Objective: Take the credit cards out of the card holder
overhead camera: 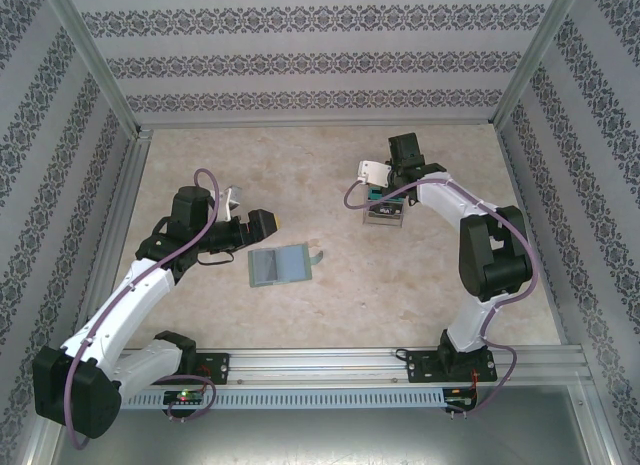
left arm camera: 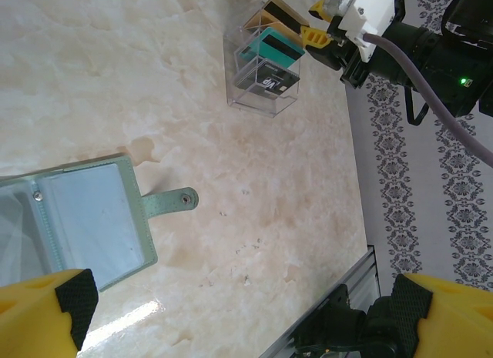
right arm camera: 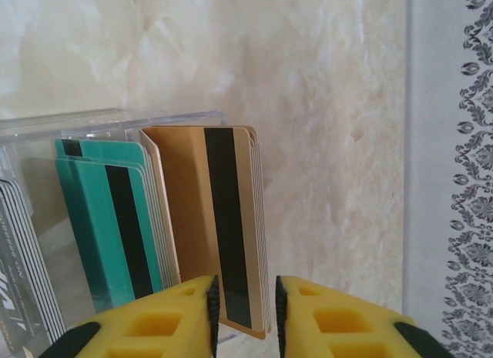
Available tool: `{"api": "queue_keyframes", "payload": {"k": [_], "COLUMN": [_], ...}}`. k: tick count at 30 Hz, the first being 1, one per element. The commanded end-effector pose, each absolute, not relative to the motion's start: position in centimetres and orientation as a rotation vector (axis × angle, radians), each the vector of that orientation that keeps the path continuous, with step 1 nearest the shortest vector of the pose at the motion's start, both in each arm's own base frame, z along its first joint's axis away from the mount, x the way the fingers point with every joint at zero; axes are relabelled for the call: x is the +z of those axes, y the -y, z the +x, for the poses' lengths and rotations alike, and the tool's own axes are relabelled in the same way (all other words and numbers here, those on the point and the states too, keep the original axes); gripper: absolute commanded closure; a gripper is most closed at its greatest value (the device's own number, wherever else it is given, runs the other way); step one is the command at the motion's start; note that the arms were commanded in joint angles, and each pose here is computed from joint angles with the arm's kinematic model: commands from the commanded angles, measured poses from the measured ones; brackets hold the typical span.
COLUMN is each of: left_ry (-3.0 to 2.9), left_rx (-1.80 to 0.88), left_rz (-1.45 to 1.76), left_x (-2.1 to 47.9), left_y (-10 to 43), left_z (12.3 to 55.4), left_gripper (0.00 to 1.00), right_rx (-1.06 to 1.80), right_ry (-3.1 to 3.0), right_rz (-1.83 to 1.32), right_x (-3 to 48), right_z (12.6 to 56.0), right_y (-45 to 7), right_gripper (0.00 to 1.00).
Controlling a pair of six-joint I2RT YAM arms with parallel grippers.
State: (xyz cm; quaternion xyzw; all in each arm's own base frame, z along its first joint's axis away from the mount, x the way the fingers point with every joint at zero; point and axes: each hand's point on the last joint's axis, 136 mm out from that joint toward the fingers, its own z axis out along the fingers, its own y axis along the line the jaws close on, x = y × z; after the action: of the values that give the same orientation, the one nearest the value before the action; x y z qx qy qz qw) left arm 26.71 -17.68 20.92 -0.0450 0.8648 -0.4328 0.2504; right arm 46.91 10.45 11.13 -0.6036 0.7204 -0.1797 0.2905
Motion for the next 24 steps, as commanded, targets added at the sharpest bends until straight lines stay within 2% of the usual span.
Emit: {"api": "queue_keyframes", "payload": {"k": [1,12,24], "left_ry": [-2.347,-2.348,-2.350], "left_rx": [-1.178,-1.182,-1.176], "left_rz": [-0.122,-0.121,-0.125], "left_x": [20.6,20.6,20.5], "left_y": [17.4,17.5,17.4], "left_z": [26.8,26.7,26.8], "left_gripper": [0.01,0.01,0.01], "right_rx": [-0.448,-0.336,-0.381], "right_ry": [-1.934,-1.969,-1.985], "right_rz": [-1.570,-1.554,-1.529], "right_x": [11.8,11.9,11.0], "right_z": [47.2,46.2,47.7], "right_y": [-10.6,-11.2,-10.9], "right_gripper": [0.69,0.61,0.59]}}
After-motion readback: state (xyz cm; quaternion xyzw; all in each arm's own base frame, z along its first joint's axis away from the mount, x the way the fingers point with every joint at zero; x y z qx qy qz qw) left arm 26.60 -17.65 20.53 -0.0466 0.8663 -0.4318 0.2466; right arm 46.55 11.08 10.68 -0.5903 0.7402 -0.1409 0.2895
